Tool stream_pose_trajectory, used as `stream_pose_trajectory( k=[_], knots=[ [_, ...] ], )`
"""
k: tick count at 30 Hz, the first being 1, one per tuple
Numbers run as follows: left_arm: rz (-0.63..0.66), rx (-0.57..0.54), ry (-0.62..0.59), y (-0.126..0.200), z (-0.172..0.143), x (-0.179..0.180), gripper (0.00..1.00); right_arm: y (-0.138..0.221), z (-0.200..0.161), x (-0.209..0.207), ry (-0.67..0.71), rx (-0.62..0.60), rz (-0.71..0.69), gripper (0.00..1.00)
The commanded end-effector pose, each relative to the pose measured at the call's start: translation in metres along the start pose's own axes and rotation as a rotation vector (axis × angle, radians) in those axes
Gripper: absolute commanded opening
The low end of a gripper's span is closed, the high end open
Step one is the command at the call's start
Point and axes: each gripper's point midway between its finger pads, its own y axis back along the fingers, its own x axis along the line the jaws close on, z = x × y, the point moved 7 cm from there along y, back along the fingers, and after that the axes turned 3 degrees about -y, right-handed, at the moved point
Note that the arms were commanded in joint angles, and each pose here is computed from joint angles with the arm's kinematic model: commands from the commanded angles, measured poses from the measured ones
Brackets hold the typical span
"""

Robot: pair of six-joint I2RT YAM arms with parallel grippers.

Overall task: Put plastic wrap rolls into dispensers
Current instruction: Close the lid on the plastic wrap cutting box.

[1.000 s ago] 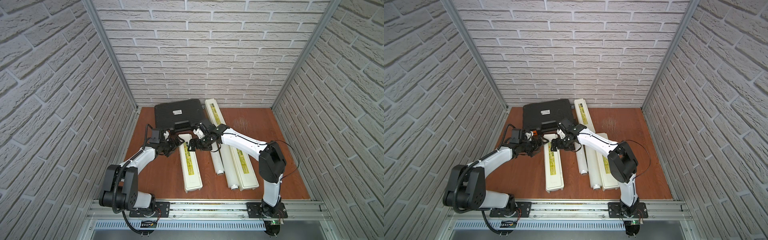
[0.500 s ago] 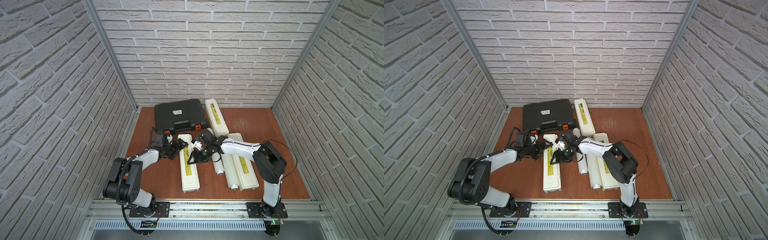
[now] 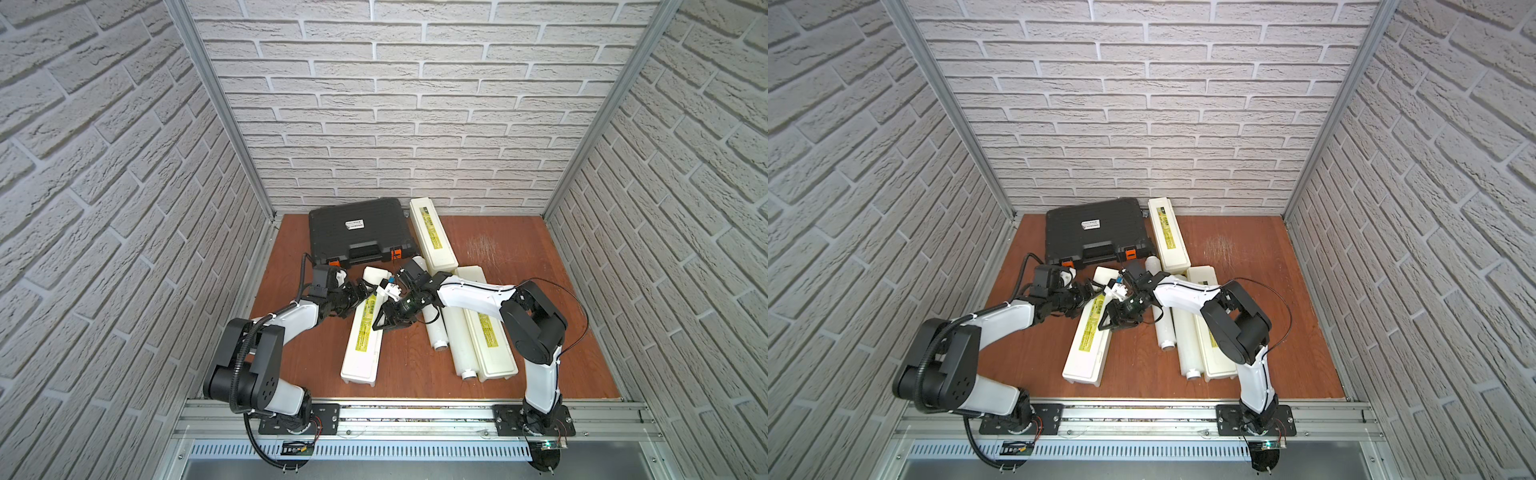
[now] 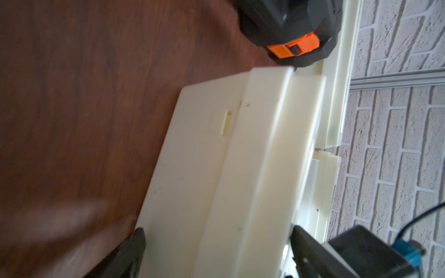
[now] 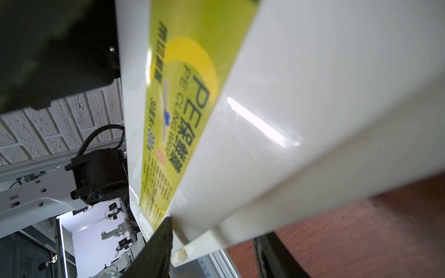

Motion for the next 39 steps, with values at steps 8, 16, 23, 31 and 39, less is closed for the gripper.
stream_pose_trajectory(
  k=[8, 16, 23, 31, 39],
  knots=[
    [0.076, 0.028, 0.043, 0.007, -0.017, 0.023, 0.90, -0.013, 0.035, -0.023, -0.067, -0.141, -0.092, 0.55],
    [0.092, -0.021, 0.071, 0.001, -0.015, 0.036, 0.84, -0.010, 0.066, -0.029, -0.131, -0.227, -0.067, 0.55],
    [0.088, -0.069, 0.024, -0.013, 0.026, 0.032, 0.84, -0.016, 0.081, -0.038, -0.177, -0.252, -0.050, 0.56],
    [0.112, 0.059, 0.169, -0.054, 0.009, 0.071, 0.65, -0.023, 0.111, -0.044, -0.209, -0.302, 0.004, 0.60],
    [0.091, 0.114, 0.253, -0.056, -0.030, 0.091, 0.55, -0.029, 0.121, -0.051, -0.229, -0.279, -0.005, 0.59]
  ],
)
